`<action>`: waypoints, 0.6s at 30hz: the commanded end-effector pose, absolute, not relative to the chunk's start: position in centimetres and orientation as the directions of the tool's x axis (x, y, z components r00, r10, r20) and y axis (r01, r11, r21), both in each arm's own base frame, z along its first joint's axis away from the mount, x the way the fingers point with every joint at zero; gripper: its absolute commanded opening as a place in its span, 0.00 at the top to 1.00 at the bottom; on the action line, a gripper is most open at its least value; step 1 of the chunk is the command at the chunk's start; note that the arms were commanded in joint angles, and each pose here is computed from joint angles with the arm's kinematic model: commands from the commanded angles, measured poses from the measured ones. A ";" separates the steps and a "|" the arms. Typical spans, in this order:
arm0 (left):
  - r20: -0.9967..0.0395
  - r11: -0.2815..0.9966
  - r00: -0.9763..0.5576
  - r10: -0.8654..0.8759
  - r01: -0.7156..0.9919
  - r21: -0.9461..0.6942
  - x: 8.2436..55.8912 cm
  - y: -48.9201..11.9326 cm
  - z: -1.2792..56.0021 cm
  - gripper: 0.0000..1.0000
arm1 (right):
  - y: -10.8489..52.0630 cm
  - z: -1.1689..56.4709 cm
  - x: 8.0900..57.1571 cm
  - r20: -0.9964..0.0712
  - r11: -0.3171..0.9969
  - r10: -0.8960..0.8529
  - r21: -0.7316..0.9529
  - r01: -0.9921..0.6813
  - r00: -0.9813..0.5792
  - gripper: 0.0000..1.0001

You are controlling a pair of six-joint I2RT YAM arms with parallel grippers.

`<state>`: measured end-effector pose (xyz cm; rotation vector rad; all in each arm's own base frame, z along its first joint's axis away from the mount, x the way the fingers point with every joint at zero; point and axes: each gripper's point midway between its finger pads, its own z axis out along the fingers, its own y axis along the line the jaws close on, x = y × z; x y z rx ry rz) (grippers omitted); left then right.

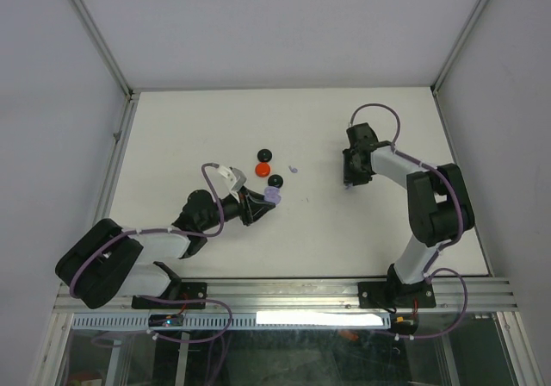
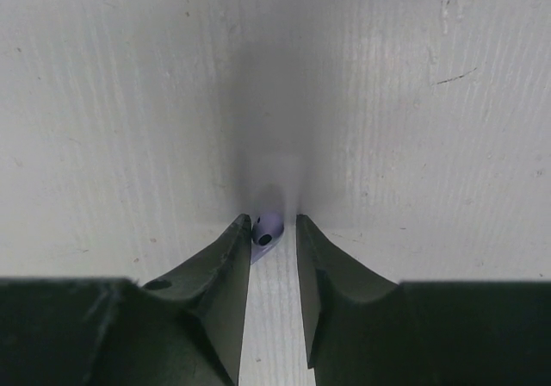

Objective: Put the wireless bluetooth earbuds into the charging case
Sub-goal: Pick up the earbud from the center of the board.

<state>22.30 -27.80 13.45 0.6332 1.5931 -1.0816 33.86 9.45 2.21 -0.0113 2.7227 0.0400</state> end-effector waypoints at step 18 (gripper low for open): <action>-0.957 0.375 -0.182 -0.225 0.891 -0.257 22.8 -29.0 17.6 1.00 | 13.1 12.9 35.0 -0.639 0.990 -0.077 0.040 -0.132 -0.766 0.85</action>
